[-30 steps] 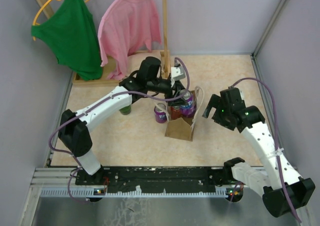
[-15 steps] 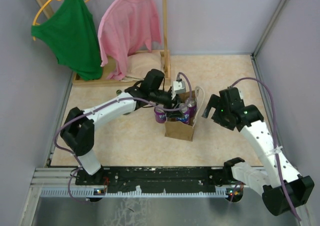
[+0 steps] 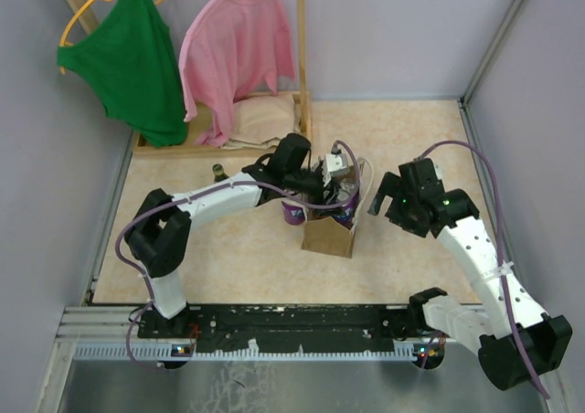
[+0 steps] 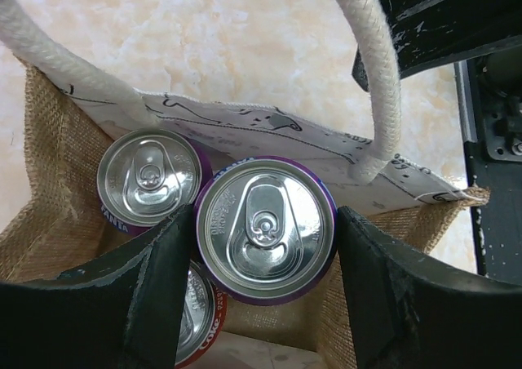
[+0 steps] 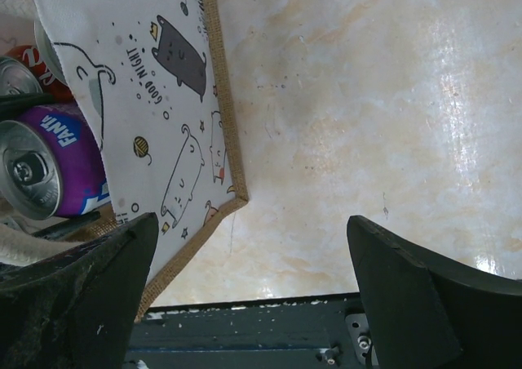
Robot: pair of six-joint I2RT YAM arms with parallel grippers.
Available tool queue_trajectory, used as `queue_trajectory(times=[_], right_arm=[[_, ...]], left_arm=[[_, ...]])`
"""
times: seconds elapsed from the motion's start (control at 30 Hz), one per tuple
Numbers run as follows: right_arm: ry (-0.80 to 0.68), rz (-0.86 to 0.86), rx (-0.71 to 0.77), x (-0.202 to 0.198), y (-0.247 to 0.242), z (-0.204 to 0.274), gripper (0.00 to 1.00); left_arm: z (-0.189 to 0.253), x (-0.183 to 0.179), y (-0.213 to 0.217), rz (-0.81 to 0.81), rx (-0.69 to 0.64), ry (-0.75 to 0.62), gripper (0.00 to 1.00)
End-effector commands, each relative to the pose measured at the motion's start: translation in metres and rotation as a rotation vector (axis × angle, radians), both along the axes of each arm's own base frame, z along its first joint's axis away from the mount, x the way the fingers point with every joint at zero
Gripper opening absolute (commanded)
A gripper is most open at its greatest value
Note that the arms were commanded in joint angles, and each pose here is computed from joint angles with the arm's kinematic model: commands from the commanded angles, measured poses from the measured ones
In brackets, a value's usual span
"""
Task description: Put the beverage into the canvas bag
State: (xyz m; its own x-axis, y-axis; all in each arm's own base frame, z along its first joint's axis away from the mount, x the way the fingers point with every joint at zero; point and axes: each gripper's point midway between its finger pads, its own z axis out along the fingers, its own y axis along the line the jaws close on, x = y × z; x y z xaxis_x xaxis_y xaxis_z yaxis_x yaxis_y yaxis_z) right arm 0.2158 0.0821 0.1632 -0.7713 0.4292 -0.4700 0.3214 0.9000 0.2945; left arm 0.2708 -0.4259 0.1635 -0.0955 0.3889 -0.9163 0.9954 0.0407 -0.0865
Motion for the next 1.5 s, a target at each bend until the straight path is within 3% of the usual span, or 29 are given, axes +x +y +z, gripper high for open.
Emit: queue_trajectory(times=[0.0,0.47,0.8,1.1,1.27,1.3,1.47], right_arm=[[-0.036,0.001,0.008,0.005,0.0,0.007,0.99],[-0.033,0.008,0.011,0.006,0.001,0.006,0.99],[-0.031,0.011,0.011,0.006,0.001,0.006,0.99],[-0.028,0.014,0.013,0.008,0.003,0.005,0.99],[-0.027,0.018,0.016,0.009,0.004,0.005,0.99],[-0.027,0.022,0.017,0.009,0.004,0.005,0.99],[-0.026,0.026,0.02,0.01,0.006,0.005,0.99]], left_arm=[[0.024,0.013,-0.016,-0.007,-0.091,-0.142,0.0],[0.006,0.014,-0.017,0.01,-0.066,-0.252,0.0],[-0.015,0.01,-0.017,0.01,-0.021,-0.249,0.02],[-0.014,0.011,-0.021,0.016,-0.009,-0.245,0.56],[-0.008,0.009,-0.022,0.016,-0.017,-0.242,0.67],[-0.005,0.007,-0.022,0.013,-0.023,-0.24,0.73],[0.003,0.001,-0.022,0.006,-0.036,-0.235,0.8]])
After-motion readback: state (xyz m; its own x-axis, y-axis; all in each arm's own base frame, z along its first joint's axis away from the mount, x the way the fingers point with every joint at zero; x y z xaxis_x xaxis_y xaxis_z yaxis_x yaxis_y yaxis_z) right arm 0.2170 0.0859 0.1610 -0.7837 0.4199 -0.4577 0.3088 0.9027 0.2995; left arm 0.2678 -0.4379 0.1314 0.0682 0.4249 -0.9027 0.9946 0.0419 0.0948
